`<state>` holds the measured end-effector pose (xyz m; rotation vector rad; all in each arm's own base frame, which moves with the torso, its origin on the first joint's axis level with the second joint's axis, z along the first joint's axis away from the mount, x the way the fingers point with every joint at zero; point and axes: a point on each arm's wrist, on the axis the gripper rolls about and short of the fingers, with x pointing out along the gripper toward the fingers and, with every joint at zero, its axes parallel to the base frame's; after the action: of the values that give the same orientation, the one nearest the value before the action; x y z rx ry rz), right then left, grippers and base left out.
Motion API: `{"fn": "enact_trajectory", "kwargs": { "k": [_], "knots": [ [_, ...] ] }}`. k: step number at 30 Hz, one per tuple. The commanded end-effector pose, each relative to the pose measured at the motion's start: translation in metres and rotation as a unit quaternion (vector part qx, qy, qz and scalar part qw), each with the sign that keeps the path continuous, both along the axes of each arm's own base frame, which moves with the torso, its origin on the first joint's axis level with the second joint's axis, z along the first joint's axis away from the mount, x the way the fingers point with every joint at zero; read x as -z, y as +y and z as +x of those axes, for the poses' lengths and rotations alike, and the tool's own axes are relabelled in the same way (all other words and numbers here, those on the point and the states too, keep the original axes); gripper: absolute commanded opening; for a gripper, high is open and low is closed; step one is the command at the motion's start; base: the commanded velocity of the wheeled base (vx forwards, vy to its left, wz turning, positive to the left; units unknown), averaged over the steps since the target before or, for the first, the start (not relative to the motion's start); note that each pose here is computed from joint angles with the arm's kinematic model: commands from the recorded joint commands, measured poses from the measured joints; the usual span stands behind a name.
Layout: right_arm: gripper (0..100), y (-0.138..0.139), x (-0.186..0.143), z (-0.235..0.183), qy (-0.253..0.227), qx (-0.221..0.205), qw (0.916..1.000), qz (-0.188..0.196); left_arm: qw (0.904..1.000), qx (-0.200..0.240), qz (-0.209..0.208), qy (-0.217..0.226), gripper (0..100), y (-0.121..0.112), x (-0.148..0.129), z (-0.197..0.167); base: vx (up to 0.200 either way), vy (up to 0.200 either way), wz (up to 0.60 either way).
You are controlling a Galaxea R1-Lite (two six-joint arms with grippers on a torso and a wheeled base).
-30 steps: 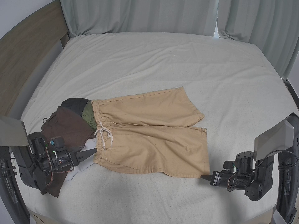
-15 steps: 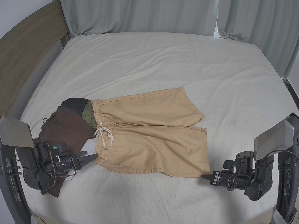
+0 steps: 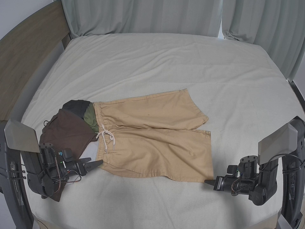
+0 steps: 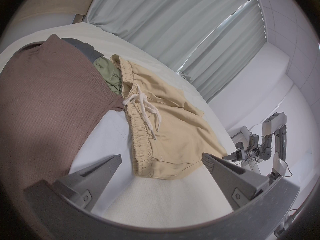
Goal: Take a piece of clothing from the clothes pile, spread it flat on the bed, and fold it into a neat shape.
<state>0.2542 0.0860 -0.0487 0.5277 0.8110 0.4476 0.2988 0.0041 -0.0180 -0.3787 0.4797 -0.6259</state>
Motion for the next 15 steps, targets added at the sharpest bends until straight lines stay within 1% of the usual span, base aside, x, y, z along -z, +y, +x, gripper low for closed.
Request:
{"fn": "enact_trajectory", "kwargs": {
  "k": [1, 6, 12, 15],
  "knots": [
    [0, 0.000, 0.001, 0.000, 0.002, 0.000, 1.0000, -0.001, 0.9999, 0.000, 0.003, 0.013, 100, -0.004, 0.011, 0.003, 0.000, 0.000, 0.00],
    [0, 0.000, 0.002, 0.001, 0.000, 0.000, 1.0000, 0.000, 0.9997, 0.003, 0.000, 0.023, 100, -0.009, 0.020, 0.007, 0.000, 0.000, 0.00],
    [0, 0.001, 0.002, 0.001, 0.001, -0.002, 1.0000, 0.000, 0.9990, -0.021, -0.011, 0.037, 100, -0.019, 0.021, 0.013, 0.000, 0.000, 0.00],
    [0, 0.001, 0.003, 0.001, 0.001, -0.002, 1.0000, 0.000, 0.9988, -0.024, -0.013, 0.041, 100, -0.021, 0.021, 0.013, 0.000, 0.000, 0.00]
  ]
}}
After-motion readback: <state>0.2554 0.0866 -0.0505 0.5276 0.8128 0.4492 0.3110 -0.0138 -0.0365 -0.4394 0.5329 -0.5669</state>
